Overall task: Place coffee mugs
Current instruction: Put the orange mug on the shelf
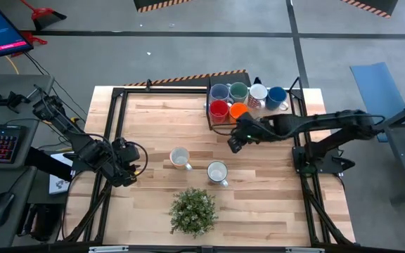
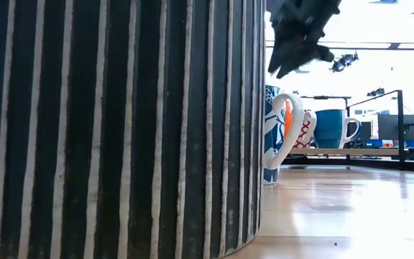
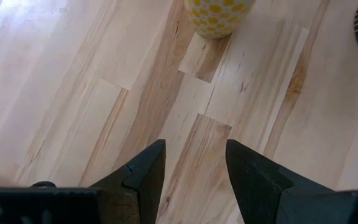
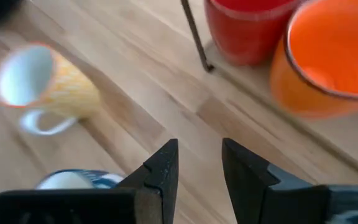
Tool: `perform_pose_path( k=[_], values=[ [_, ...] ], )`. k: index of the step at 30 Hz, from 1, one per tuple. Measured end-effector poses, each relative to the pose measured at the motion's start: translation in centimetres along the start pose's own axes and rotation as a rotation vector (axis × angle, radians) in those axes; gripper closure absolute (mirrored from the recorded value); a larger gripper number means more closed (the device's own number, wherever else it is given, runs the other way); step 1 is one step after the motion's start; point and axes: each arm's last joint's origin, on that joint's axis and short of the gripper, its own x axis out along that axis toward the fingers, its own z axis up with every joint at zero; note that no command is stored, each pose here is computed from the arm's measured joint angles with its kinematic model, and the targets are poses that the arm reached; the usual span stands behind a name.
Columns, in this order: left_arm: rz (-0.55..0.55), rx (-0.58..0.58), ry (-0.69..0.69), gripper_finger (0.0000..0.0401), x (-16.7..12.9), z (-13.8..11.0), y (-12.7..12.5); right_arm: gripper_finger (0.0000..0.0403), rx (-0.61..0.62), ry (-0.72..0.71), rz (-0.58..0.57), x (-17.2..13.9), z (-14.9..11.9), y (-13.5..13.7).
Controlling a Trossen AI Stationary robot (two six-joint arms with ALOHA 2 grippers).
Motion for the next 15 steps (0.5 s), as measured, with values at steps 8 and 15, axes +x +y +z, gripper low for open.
perform_pose_path(
  k=[8,15],
  values=[
    [-0.031,-0.019,-0.018,0.0243,0.0,0.2,-0.3,0.03,0.071,0.121,-0.108,5.1,1.2,-1.8],
    [-0.03,-0.019,-0.017,0.0243,0.0,0.2,-0.3,0.03,0.092,0.101,-0.171,6.0,1.8,-2.7]
  ],
)
